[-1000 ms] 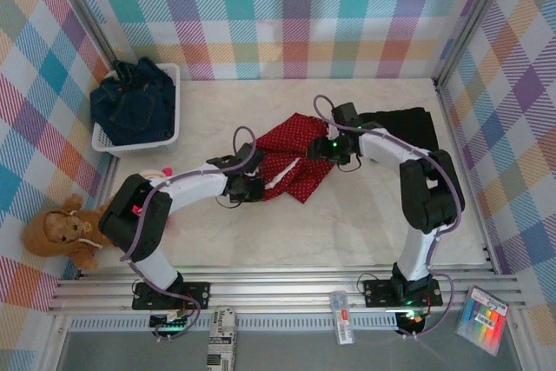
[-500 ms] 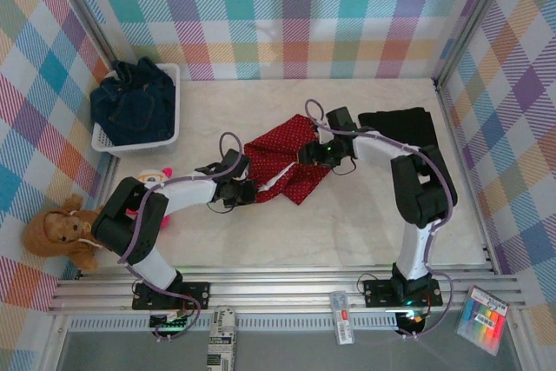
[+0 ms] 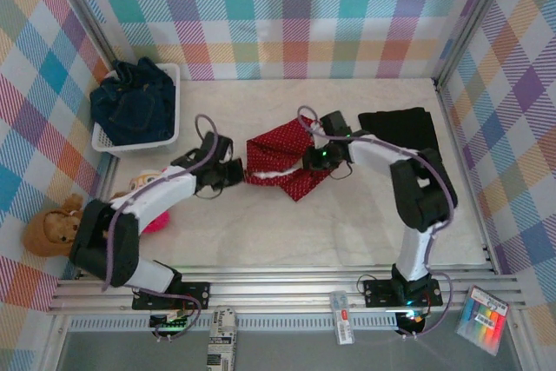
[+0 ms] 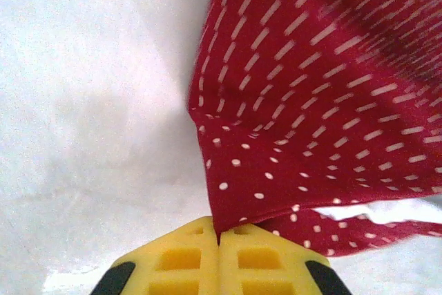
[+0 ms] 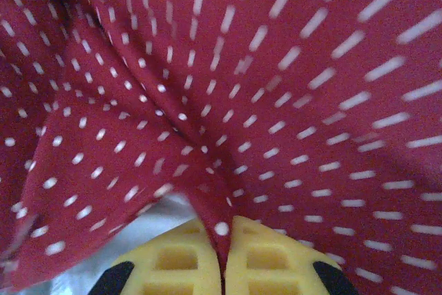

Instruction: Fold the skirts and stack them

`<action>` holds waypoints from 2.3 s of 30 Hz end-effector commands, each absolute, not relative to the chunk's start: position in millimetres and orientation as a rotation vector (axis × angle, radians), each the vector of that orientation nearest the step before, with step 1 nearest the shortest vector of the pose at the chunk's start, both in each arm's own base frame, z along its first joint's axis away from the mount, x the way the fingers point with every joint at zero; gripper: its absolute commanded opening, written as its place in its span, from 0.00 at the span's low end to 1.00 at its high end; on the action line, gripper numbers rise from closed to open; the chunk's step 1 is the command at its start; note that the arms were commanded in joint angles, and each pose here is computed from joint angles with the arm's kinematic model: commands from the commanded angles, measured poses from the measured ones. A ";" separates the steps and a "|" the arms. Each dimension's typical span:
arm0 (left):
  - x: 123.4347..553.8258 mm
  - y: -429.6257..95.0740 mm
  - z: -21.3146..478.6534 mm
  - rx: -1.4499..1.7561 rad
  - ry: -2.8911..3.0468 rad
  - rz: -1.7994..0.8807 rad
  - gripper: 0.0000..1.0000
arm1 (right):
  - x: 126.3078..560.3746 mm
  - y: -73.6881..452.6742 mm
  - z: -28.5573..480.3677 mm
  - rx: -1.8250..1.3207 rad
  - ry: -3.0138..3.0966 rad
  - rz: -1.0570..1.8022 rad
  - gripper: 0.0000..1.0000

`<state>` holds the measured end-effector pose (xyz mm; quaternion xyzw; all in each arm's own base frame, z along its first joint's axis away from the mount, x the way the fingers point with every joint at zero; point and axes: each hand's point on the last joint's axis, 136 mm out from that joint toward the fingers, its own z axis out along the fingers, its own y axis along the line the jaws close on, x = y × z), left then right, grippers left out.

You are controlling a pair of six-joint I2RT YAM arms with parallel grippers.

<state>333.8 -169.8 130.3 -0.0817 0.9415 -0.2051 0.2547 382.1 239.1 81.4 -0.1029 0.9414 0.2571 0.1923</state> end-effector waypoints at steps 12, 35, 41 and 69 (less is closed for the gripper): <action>339.9 -134.6 174.8 -0.171 2.534 -0.282 0.00 | 360.8 233.2 150.7 -0.623 2.504 0.663 0.67; 332.2 -127.1 145.6 -0.255 2.581 -0.289 0.00 | 367.1 227.7 67.7 0.001 2.789 0.750 0.33; 332.7 -128.3 142.4 -0.260 2.594 -0.300 0.00 | 367.6 244.8 59.6 -0.028 2.807 0.866 0.32; 357.4 -99.1 390.3 -0.126 2.011 -0.424 0.00 | 392.2 204.7 279.8 -0.289 2.266 0.675 0.00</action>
